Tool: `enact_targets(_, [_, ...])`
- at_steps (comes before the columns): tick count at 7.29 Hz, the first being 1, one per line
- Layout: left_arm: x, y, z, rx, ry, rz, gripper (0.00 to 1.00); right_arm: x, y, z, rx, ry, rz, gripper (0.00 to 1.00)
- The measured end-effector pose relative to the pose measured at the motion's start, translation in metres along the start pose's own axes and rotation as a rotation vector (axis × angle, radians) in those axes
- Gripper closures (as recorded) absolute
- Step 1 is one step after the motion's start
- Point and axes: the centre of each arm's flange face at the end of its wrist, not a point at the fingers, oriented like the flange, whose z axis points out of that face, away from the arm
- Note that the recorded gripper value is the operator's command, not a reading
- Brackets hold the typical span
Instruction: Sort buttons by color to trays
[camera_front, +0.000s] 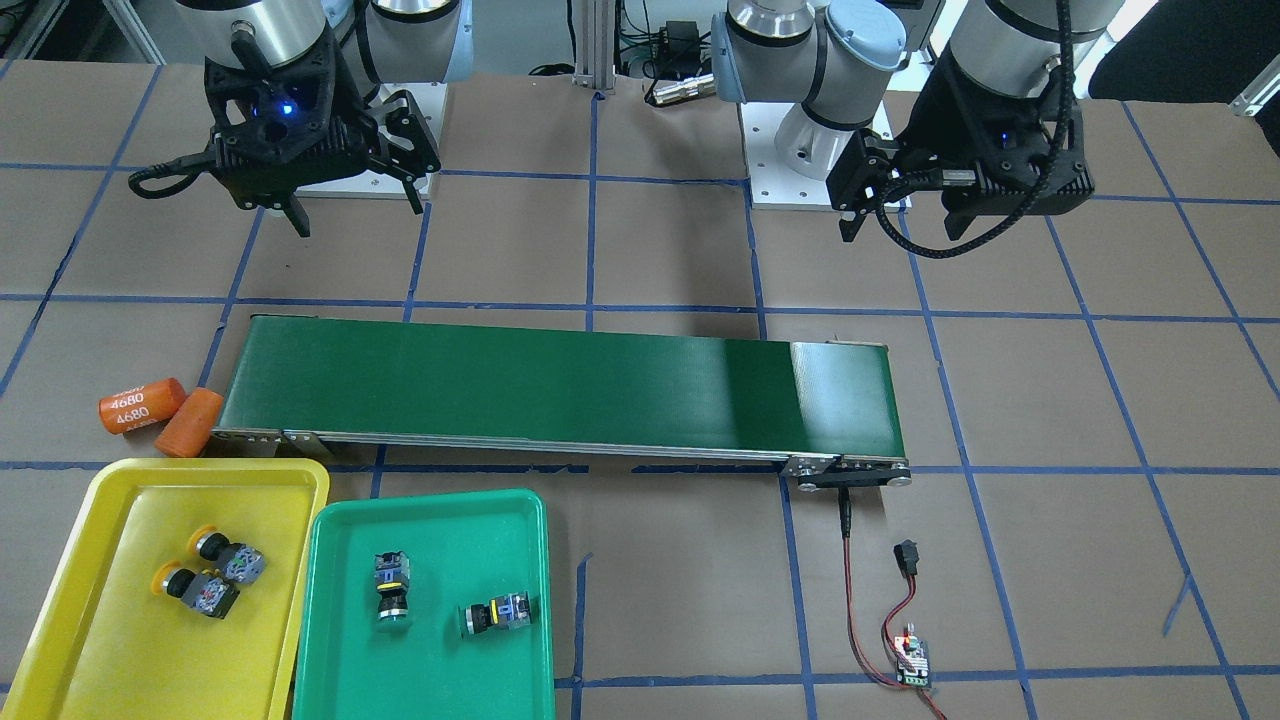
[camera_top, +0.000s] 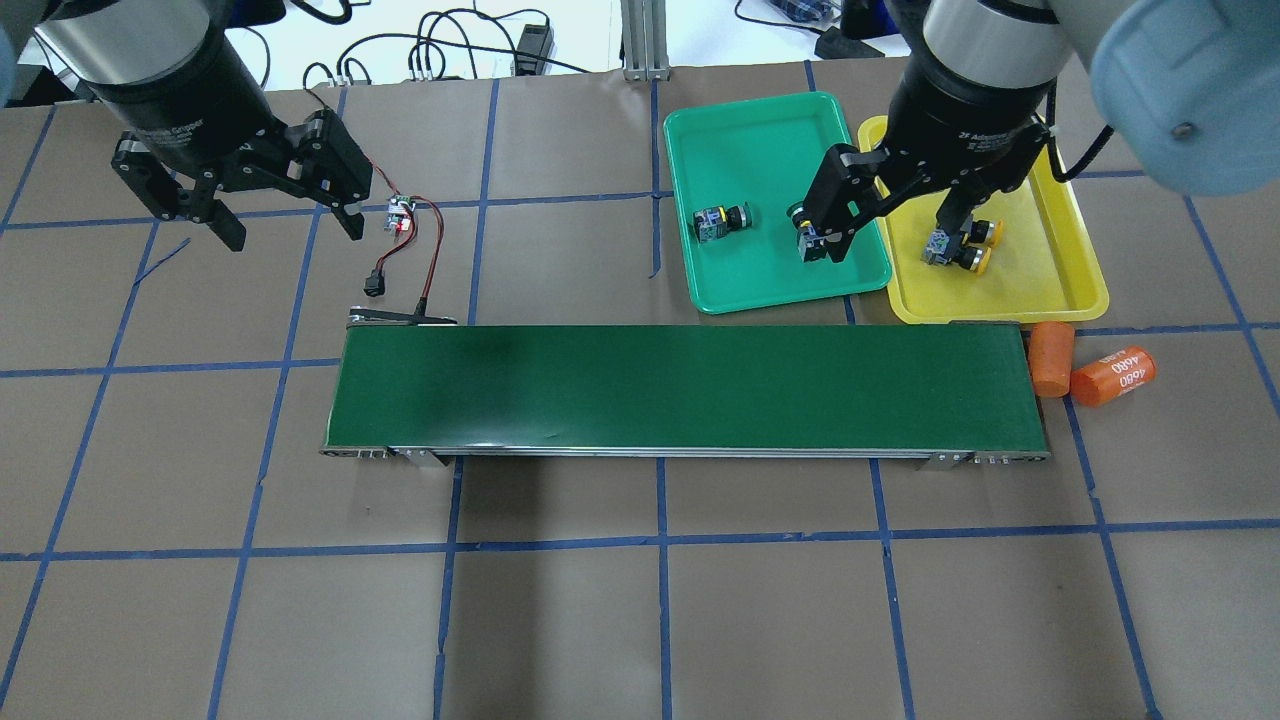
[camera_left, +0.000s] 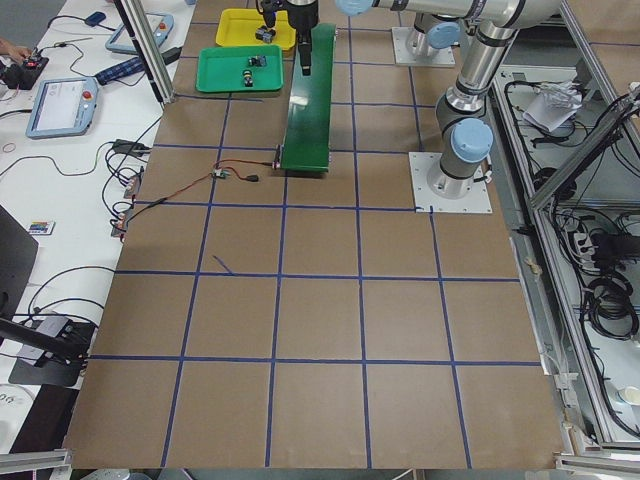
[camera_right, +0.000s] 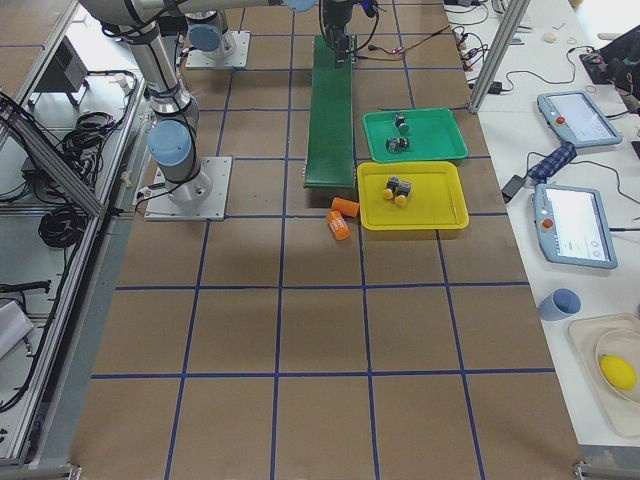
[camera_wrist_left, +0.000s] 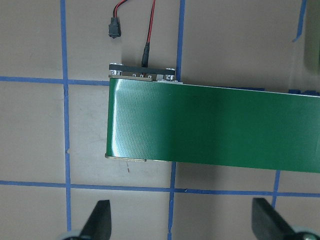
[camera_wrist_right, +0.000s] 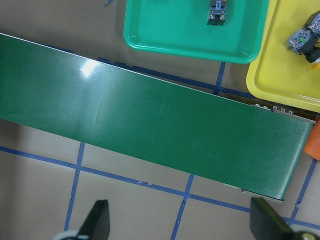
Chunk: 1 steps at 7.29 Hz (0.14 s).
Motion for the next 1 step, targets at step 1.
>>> enact_targets(1, [0.0,0.0046,0.0007,0.0,0.0,-0.001,0.0,0.0,0.0003,0.0002,-0.001,0.0,0.0,0.0])
